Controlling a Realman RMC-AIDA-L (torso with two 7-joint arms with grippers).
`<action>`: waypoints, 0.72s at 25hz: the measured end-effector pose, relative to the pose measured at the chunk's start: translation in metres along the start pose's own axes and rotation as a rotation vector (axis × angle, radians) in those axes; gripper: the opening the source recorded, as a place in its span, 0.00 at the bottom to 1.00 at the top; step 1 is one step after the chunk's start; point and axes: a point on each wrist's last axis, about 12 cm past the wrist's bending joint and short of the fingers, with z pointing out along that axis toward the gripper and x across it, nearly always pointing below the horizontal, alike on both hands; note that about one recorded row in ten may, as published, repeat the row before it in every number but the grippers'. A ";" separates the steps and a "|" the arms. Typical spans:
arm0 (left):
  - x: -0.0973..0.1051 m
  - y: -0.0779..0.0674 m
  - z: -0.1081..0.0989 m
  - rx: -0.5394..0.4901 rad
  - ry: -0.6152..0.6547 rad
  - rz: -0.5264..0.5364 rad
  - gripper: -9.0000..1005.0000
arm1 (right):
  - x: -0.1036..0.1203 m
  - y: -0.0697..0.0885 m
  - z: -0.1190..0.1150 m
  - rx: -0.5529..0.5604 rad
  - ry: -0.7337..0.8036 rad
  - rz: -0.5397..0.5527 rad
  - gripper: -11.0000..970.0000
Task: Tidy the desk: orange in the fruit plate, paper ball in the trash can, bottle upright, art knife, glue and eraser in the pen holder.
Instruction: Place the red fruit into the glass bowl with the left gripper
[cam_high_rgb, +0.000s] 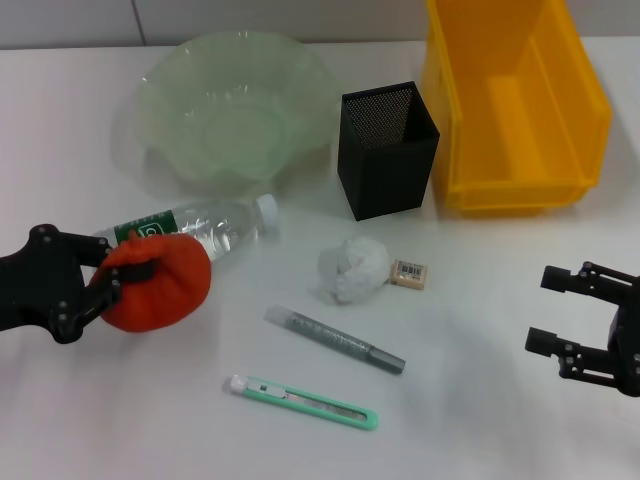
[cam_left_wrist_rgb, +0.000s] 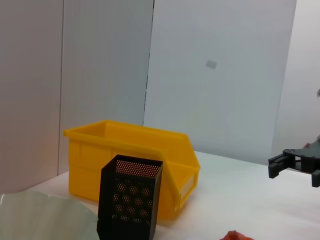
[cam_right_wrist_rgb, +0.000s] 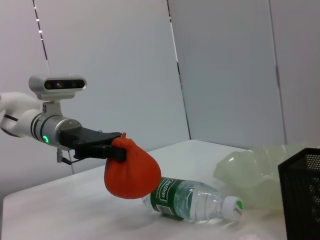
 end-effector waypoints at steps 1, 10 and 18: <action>-0.001 0.001 0.001 0.002 -0.002 0.004 0.06 | 0.000 0.000 -0.001 0.004 0.000 0.000 0.78; -0.005 0.003 0.003 0.012 -0.007 0.001 0.06 | 0.000 -0.004 -0.007 0.043 -0.002 -0.005 0.78; -0.008 0.004 0.007 0.018 -0.015 0.001 0.06 | -0.001 -0.005 -0.008 0.043 -0.002 -0.011 0.78</action>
